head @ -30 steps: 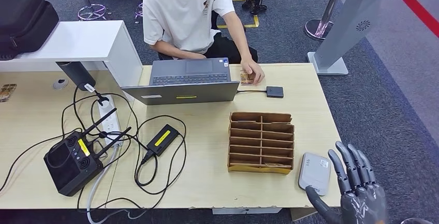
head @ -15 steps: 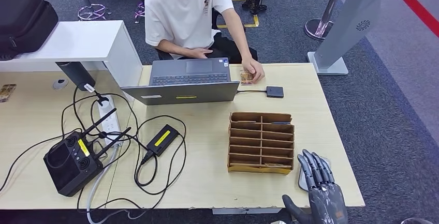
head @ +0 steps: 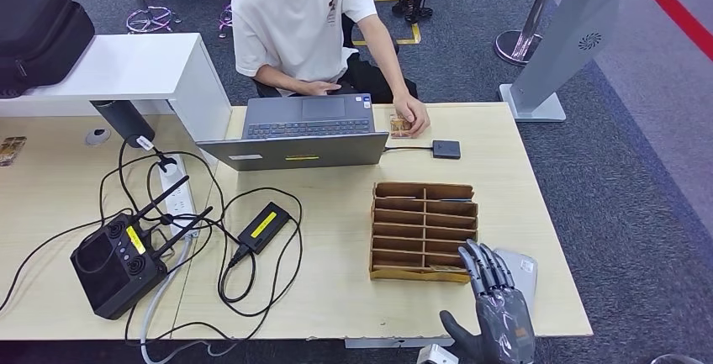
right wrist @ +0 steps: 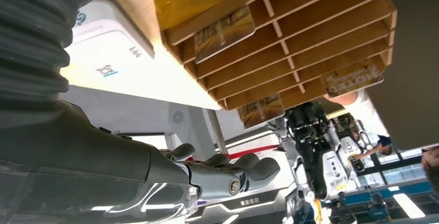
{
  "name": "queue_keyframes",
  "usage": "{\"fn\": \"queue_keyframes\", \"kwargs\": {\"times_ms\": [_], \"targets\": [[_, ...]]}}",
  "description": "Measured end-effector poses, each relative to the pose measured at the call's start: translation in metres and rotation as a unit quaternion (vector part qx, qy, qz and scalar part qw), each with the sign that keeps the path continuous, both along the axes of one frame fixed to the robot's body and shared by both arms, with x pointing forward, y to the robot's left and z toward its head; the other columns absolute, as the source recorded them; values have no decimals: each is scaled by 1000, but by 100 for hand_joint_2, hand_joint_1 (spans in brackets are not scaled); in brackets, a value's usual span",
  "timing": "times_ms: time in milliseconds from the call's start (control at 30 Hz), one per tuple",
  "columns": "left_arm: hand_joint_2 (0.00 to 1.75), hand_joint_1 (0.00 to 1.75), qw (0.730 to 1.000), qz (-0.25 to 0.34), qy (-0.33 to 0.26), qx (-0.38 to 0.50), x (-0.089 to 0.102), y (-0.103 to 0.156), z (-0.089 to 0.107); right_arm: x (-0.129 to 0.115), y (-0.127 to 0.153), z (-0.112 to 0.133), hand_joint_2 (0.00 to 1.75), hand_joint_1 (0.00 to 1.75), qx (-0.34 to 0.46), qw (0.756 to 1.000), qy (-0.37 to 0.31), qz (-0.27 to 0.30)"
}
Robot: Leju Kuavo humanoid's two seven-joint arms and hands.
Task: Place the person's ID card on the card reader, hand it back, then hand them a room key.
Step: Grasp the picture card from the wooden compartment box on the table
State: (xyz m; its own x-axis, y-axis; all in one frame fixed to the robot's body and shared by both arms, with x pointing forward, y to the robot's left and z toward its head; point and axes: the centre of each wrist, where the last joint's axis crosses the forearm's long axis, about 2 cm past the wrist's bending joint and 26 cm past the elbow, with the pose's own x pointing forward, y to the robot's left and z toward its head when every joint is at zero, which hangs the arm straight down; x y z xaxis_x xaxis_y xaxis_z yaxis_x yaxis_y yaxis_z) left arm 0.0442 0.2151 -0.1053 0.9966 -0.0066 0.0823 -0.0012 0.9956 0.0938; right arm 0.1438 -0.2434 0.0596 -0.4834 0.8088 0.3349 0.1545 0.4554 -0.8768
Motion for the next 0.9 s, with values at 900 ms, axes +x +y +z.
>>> {"fn": "queue_keyframes", "kwargs": {"times_ms": [900], "targets": [[175, 0, 1000, -19, 4, 0, 1, 0, 0, 33, 15, -22, 175, 0, -30, 1000, -4, 2]]}}
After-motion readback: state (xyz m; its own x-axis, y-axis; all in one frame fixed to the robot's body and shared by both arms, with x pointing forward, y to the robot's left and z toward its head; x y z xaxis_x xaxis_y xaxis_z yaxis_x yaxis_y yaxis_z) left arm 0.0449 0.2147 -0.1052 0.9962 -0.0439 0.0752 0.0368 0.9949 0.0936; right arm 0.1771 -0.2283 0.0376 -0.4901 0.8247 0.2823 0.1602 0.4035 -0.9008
